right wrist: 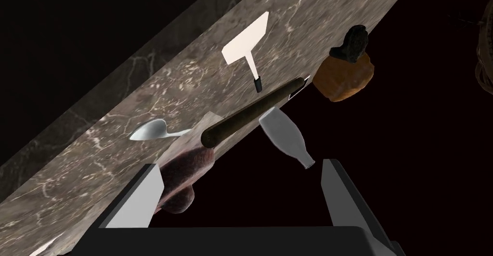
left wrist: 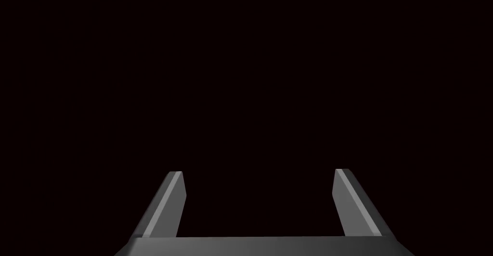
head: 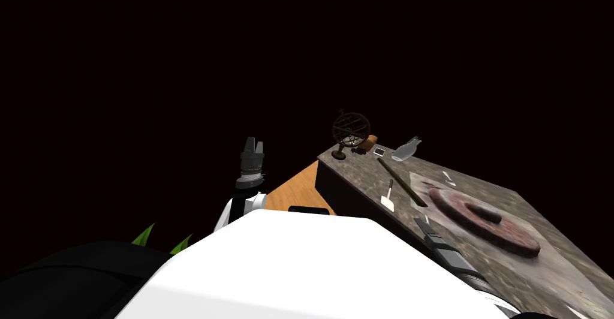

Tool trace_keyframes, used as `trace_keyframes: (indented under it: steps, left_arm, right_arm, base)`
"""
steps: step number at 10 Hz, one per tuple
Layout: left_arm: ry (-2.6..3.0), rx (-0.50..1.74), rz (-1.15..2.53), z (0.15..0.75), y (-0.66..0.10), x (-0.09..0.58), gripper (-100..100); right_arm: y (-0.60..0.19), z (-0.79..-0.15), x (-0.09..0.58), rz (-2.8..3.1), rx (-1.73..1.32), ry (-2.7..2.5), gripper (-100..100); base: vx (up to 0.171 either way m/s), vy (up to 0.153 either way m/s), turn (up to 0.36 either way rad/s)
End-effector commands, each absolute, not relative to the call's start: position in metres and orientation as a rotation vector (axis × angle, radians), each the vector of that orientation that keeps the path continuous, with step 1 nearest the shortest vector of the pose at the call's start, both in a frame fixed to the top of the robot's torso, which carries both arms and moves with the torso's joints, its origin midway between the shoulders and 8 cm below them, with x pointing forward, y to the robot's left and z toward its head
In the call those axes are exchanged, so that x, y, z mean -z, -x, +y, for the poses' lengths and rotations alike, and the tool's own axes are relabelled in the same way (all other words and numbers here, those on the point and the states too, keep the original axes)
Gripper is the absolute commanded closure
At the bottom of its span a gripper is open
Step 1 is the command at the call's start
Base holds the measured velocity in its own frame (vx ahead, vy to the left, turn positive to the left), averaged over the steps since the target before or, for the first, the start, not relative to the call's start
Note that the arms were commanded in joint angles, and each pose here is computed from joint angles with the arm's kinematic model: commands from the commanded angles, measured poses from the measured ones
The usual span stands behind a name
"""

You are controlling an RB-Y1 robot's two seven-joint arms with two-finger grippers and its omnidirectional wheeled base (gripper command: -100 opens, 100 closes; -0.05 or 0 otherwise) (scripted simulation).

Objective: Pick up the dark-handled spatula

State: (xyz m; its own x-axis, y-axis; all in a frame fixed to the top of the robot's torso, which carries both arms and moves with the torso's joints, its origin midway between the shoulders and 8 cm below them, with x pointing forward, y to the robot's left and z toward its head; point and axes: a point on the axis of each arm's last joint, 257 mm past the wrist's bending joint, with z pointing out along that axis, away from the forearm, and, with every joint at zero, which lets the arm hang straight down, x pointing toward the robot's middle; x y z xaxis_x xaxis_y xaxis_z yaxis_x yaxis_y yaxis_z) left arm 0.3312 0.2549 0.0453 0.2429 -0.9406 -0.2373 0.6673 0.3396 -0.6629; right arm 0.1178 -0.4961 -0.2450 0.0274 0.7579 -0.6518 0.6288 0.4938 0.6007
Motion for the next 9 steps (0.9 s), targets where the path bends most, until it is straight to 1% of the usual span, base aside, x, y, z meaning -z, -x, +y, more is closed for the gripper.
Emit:
trace_keyframes:
  steps: [1,3,6,7,8,9]
  left_arm:
    - [0.479,1.157,0.678,0.255,-0.331,-0.045,0]
    - [0.479,1.157,0.678,0.255,-0.331,-0.045,0]
    - [0.479,1.157,0.678,0.255,-0.331,-0.045,0]
    - [0.479,1.157,0.678,0.255,-0.331,-0.045,0]
    - [0.479,1.157,0.678,0.255,-0.331,-0.045,0]
    - [0.479,1.157,0.678,0.255,-0.331,-0.045,0]
  right_arm:
    - [-0.092,-0.505,0.259,1.725,-0.106,-1.267,-100]
    - [-0.068,-0.509,0.269,1.773,-0.063,-1.320,-100]
    - [-0.032,-0.513,0.283,1.844,-0.006,-1.413,-100]
    - [-0.013,-0.514,0.290,1.881,0.025,-1.463,-100]
    - [-0.012,-0.514,0.290,1.882,0.028,-1.464,-100]
    - [0.007,-0.514,0.296,1.915,0.056,-1.513,-100]
  base:
    - [0.077,-0.003,0.434]
    - [0.066,-0.012,0.185]
    - [0.064,-0.027,0.334]
    - [0.068,-0.045,0.443]
    - [0.052,-0.045,0.182]
    - [0.048,-0.036,0.278]
